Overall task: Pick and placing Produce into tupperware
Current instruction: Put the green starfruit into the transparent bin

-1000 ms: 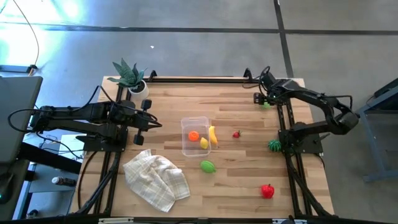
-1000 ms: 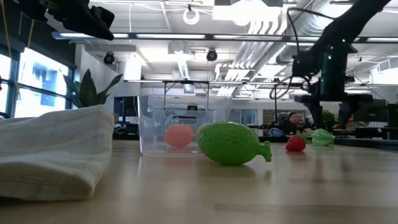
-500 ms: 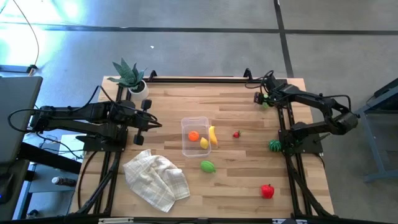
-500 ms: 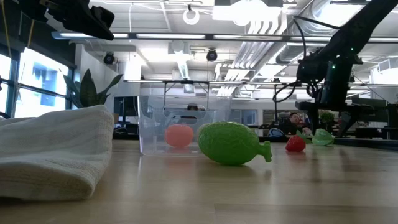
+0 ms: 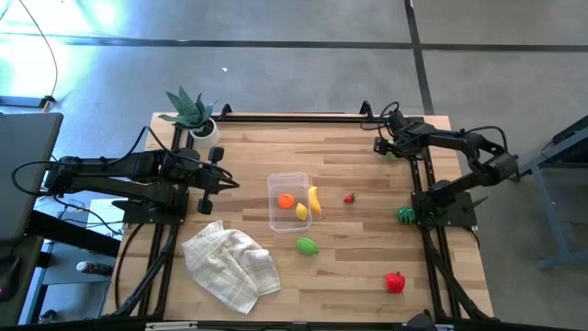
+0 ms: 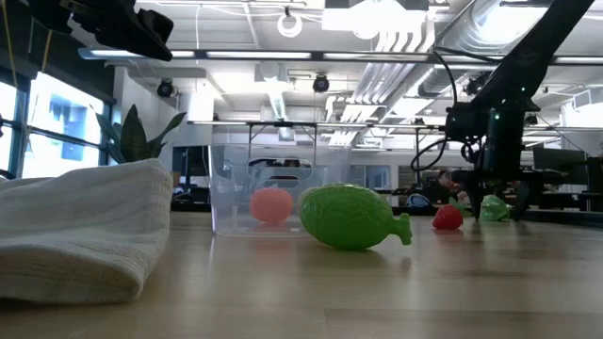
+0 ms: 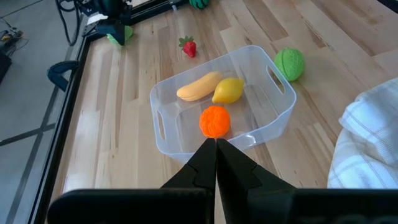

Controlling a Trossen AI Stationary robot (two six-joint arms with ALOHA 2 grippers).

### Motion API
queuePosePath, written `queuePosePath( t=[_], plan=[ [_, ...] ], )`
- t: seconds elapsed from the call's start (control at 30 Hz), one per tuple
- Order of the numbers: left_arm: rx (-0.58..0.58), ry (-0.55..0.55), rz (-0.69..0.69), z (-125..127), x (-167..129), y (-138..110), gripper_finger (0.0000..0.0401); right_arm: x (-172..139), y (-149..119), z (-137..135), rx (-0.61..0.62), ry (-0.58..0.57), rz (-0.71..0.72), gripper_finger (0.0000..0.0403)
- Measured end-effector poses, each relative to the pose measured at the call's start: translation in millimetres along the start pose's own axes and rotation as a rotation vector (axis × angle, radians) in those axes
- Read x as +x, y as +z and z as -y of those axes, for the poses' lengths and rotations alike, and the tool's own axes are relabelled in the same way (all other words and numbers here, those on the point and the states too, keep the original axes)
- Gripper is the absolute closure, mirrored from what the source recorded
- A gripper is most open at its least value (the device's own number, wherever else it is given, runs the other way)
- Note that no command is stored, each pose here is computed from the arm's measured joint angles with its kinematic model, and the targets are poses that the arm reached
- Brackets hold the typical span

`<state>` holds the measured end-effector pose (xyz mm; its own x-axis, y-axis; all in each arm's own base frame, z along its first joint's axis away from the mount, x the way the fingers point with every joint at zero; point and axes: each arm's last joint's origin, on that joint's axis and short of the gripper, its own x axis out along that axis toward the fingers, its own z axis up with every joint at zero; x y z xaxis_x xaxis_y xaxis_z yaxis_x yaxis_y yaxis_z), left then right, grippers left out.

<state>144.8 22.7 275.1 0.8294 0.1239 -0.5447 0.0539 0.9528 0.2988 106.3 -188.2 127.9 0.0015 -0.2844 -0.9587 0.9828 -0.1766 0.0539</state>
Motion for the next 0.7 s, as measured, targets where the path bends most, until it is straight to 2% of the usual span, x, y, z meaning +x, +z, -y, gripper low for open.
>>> queuePosePath(
  t=[0.7],
  plan=[
    [0.000,0.000,0.000,0.0,0.0,0.0,0.0398,-1.5,7.1,-1.8,0.078,-0.018,0.073,0.0082]
  ],
)
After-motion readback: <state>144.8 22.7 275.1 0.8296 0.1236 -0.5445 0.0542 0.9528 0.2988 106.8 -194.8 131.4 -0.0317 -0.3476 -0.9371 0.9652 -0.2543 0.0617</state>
